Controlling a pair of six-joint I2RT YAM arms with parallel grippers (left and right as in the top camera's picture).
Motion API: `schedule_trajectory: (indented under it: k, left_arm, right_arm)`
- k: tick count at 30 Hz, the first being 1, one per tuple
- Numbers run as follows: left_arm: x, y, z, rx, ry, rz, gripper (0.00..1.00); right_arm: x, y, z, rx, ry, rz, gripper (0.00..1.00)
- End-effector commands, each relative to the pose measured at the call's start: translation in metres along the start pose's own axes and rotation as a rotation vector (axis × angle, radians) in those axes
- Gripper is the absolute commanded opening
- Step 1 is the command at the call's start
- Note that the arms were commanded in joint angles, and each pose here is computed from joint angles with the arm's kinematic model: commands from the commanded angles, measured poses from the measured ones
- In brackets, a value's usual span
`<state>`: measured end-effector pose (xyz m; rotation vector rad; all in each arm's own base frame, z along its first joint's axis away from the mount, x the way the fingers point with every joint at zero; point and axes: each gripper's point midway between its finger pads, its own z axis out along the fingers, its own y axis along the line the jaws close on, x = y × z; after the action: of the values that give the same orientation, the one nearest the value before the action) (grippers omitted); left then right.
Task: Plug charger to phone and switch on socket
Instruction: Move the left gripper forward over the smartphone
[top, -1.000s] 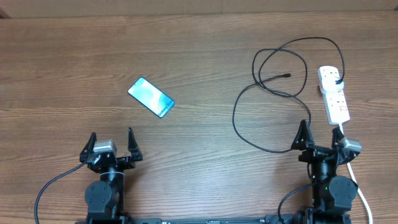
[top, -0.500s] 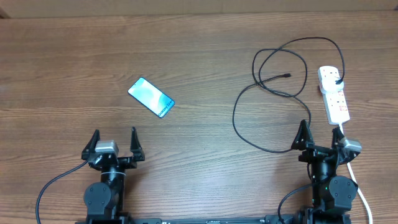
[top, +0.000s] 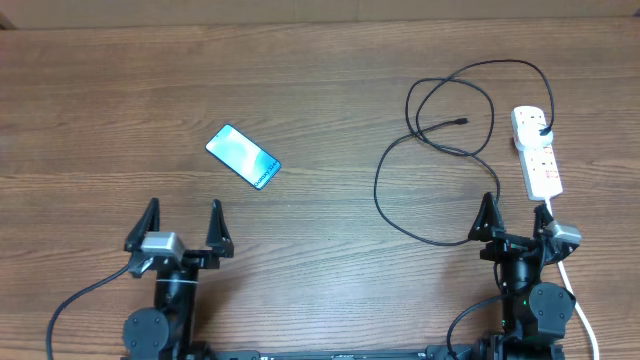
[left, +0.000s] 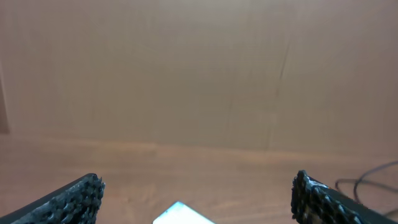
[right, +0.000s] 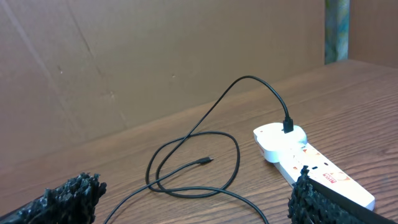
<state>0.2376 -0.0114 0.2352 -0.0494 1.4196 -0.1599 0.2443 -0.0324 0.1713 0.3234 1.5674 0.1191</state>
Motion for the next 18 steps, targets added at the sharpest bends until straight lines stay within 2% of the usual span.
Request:
schedule_trajectory:
  k: [1,11,18]
  left_arm:
    - [-0.042,-0.001,-0.007,-0.013,-0.087,-0.013,1.0]
    - [-0.091,-0.001,-0.014,-0.042,-0.173,-0.013,1.0]
    - [-0.119,-0.004,0.017,-0.05,-0.09,-0.015,1.0]
  right_arm:
    - [0.002,0.0,0.0,-0.005,-0.003,0.002,1.0]
    - [0.002,0.0,0.0,-0.005,-0.003,0.002,1.0]
    - [0.002,0.0,0.0,-0.005,-0.003,0.002,1.0]
